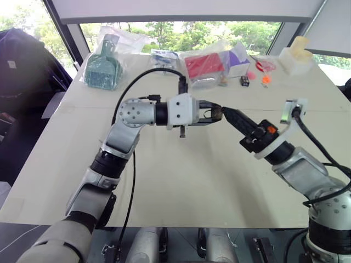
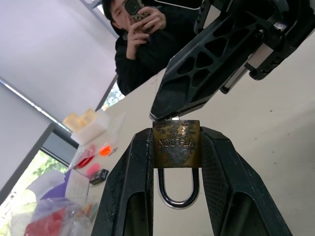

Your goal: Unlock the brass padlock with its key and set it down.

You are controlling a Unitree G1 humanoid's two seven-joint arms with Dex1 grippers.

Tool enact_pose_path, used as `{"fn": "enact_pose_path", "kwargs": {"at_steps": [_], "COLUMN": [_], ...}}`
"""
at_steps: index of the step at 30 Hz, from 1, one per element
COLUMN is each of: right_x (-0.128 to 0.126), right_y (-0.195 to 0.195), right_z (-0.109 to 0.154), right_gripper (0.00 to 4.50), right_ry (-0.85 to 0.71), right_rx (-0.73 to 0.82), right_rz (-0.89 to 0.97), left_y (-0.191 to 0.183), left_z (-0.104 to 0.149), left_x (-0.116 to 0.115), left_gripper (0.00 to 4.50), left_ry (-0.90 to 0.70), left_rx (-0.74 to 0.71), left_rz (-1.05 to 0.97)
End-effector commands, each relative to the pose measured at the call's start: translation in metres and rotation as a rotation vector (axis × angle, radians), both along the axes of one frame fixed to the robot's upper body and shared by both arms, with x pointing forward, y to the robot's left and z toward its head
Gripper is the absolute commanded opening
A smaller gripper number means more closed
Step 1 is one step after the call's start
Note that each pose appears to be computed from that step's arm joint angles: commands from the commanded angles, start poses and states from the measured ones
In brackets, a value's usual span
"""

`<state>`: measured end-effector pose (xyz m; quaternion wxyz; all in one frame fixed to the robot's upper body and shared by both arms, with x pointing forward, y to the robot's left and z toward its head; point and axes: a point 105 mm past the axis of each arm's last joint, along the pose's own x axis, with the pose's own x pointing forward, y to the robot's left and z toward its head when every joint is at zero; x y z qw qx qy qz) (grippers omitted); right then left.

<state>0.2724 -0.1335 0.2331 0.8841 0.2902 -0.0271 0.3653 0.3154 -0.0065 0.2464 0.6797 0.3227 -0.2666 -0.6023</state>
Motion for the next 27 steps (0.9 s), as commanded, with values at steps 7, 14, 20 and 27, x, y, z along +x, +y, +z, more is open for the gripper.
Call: {"fn": "enact_pose_path", "kwargs": {"at_steps": [7,14,20,27], "right_x": [-0.001,0.009,0.011,0.018], "right_y": [0.004,0.005,0.01,0.008], "right_z": [0.006,0.01,0.012,0.005], "right_gripper": [0.05,0.05,0.05,0.05], "right_ry": [-0.017,0.016,0.037,0.088], "right_rx": [0.039,0.19,0.275,0.326], "right_rz": [0.002,-0.045,-0.055,-0.099], "left_y": [-0.003,-0.005,-0.007,-0.006], "left_z": [0.025,0.023,0.027,0.036], "left_x": [-0.005,-0.015,-0.02,-0.019], "left_gripper": [0.74,0.74,0.74,0.74], "left_ry": [-0.168,-0.343,-0.466,-0.667], "left_rx": [-0.092,-0.129,-0.169,-0.211], "left_rz": [0.02,0.017,0.03,0.072]}}
